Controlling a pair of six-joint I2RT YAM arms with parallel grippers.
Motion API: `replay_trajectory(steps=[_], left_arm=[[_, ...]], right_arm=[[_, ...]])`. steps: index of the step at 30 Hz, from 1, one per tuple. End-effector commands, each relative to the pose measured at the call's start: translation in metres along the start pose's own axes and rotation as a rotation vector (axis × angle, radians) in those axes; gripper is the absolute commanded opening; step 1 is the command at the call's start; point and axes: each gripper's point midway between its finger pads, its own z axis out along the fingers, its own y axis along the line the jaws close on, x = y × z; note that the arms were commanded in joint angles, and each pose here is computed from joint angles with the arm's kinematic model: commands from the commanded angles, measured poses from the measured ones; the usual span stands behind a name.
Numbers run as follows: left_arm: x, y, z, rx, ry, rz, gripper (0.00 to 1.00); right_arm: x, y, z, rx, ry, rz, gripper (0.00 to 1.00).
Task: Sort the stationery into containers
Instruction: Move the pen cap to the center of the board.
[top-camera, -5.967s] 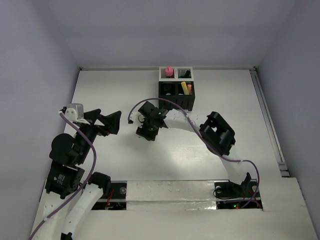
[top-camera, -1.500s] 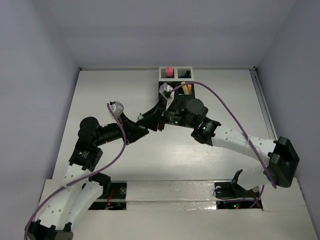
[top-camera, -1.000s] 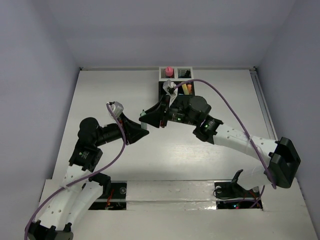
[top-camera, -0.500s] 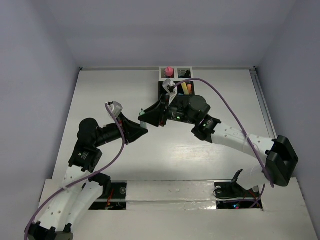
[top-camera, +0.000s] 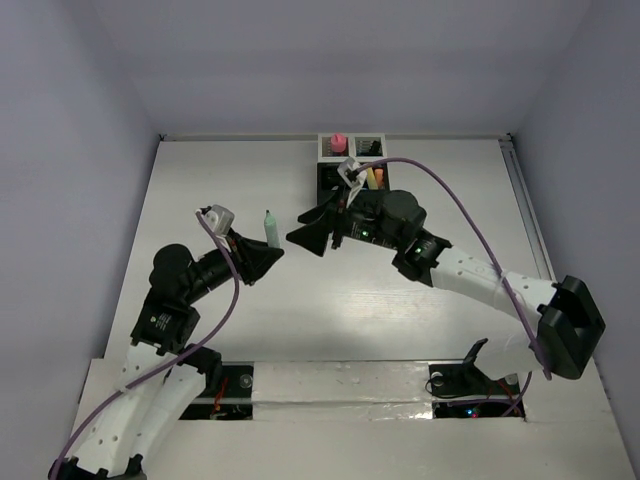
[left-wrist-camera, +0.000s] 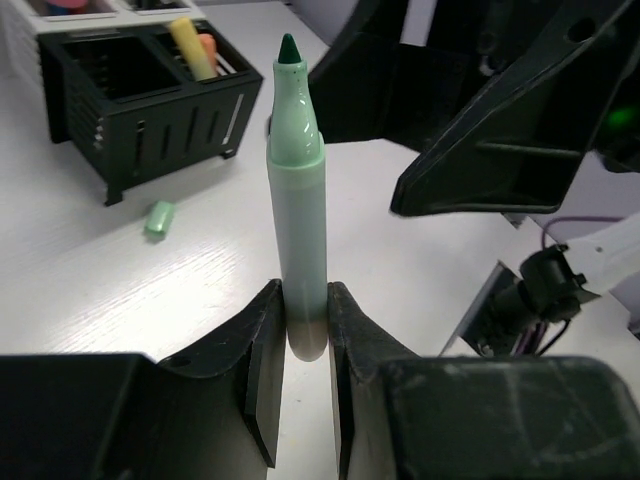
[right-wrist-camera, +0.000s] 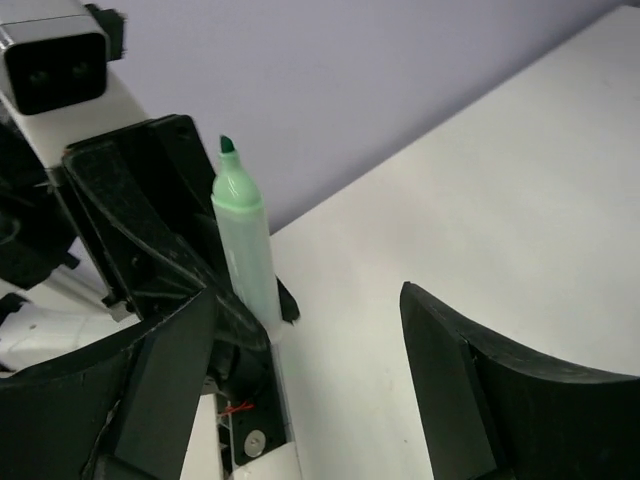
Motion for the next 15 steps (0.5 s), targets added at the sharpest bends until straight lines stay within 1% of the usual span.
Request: replay_trajectory(steps=[1,2,4,6,7,11,13,14,15], left_arm=[[-0.023,0.01,-0.005,-0.099,-0.07,0.055,0.0],[-0.022,0.013,-0.005,-0.112,-0.067,0.051,0.0],[-0.024,0.016,-0.007,-0.136,-0.075,0.054,0.0],[-0.023,0.019,-0.008,-0.155,-0.075,0.057,0.0],[-0.023,0.02,-0.008,-0.159,-0.074,0.056,0.0],[-0.022,0.018,-0.01,-0.156,-0.077,0.06,0.0],[-0.021,0.016,-0.01,-0.15,-0.074,0.062,0.0],[-0.02,0.014,-0.009,-0.145,-0.07,0.06,0.0],[-0.019,0.013,-0.009,-0.143,-0.069,0.062,0.0]], right_arm=[[-0.02,-0.006,-0.017,0.07,-0.059,-0.034,0.79],[-0.022,-0.015,-0.021,0.104,-0.069,-0.035,0.79],[-0.011,-0.034,-0.027,0.177,-0.048,-0.009,0.78],[-0.009,-0.067,-0.034,0.338,-0.065,0.008,0.76],[0.003,-0.091,-0.04,0.455,-0.043,0.027,0.75],[0.027,-0.141,-0.055,0.689,-0.02,0.038,0.73],[0.037,-0.159,-0.059,0.764,0.006,0.031,0.72],[0.05,-0.173,-0.059,0.809,0.033,0.032,0.72],[0.054,-0.186,-0.063,0.857,0.042,0.03,0.71]])
